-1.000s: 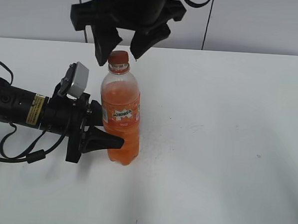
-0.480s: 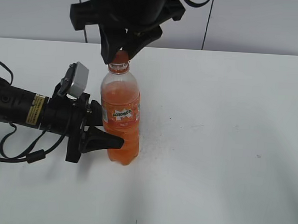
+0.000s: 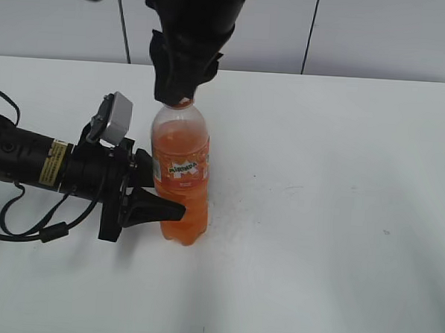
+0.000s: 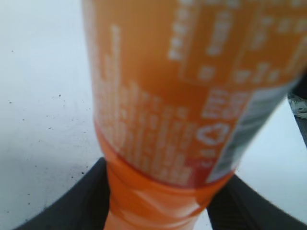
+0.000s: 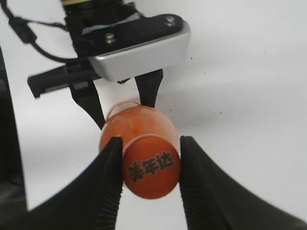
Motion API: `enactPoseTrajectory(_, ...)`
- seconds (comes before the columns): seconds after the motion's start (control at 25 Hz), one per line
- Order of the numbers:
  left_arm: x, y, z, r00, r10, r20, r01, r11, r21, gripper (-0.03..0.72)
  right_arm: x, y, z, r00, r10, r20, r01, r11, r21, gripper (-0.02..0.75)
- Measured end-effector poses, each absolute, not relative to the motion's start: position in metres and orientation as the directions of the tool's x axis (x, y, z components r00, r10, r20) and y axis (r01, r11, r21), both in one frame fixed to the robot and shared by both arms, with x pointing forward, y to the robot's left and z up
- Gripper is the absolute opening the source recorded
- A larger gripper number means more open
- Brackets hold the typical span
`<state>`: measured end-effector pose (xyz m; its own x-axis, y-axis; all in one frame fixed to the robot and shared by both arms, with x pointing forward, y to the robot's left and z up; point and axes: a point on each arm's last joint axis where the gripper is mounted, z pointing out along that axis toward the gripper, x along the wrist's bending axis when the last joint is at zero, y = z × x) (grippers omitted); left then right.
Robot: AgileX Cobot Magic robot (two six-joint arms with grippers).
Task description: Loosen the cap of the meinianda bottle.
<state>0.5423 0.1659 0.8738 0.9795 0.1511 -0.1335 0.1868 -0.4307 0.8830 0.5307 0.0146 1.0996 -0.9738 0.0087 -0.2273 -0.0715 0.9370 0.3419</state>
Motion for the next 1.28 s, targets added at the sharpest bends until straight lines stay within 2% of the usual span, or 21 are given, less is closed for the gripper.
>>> enactPoseTrajectory(0.12, 0.542, 0.166, 0.874, 0.979, 0.152, -0.133, 0.187, -0.43, 0.883, 0.365, 0.531, 0.014, 1.1, -0.93, -0.213, -0.301, -0.299, 0.913, 0.276, 0.268)
enactPoseTrajectory(0.2, 0.542, 0.166, 0.874, 0.979, 0.152, -0.134, 0.188, -0.43, 0.883, 0.365, 0.531, 0.014, 1.099, -0.911, -0.264, -0.315, -0.35, 0.9, 0.258, 0.268)
enactPoseTrajectory(0.4, 0.542, 0.166, 0.874, 0.979, 0.153, -0.134, 0.188, -0.429, 0.883, 0.365, 0.53, 0.015, 1.103, -0.9, -0.29, -0.324, -0.379, 0.889, 0.256, 0.268)
enactPoseTrajectory(0.68, 0.542, 0.166, 0.874, 0.979, 0.151, -0.134, 0.187, -0.431, 0.883, 0.365, 0.523, 0.022, 1.122, -0.915, -0.254, -0.314, -0.368, 0.844, 0.39, 0.268)
enactPoseTrajectory(0.92, 0.542, 0.166, 0.874, 0.98, 0.149, -0.133, 0.186, -0.432, 0.882, 0.365, 0.51, 0.006, 1.164, -0.938, -0.076, -0.338, -0.238, 0.85, 0.47, 0.268)
enactPoseTrajectory(1.08, 0.542, 0.166, 0.874, 0.98, 0.149, -0.133, 0.186, -0.432, 0.882, 0.365, 0.51, -0.019, 1.189, -0.924, 0.156, -0.348, -0.043, 0.864, 0.502, 0.268)
enactPoseTrajectory(1.28, 0.542, 0.166, 0.874, 0.98, 0.149, -0.133, 0.185, -0.433, 0.882, 0.365, 0.527, -0.06, 1.206, -0.852, 0.443, -0.281, 0.219, 0.787, 0.577, 0.269)
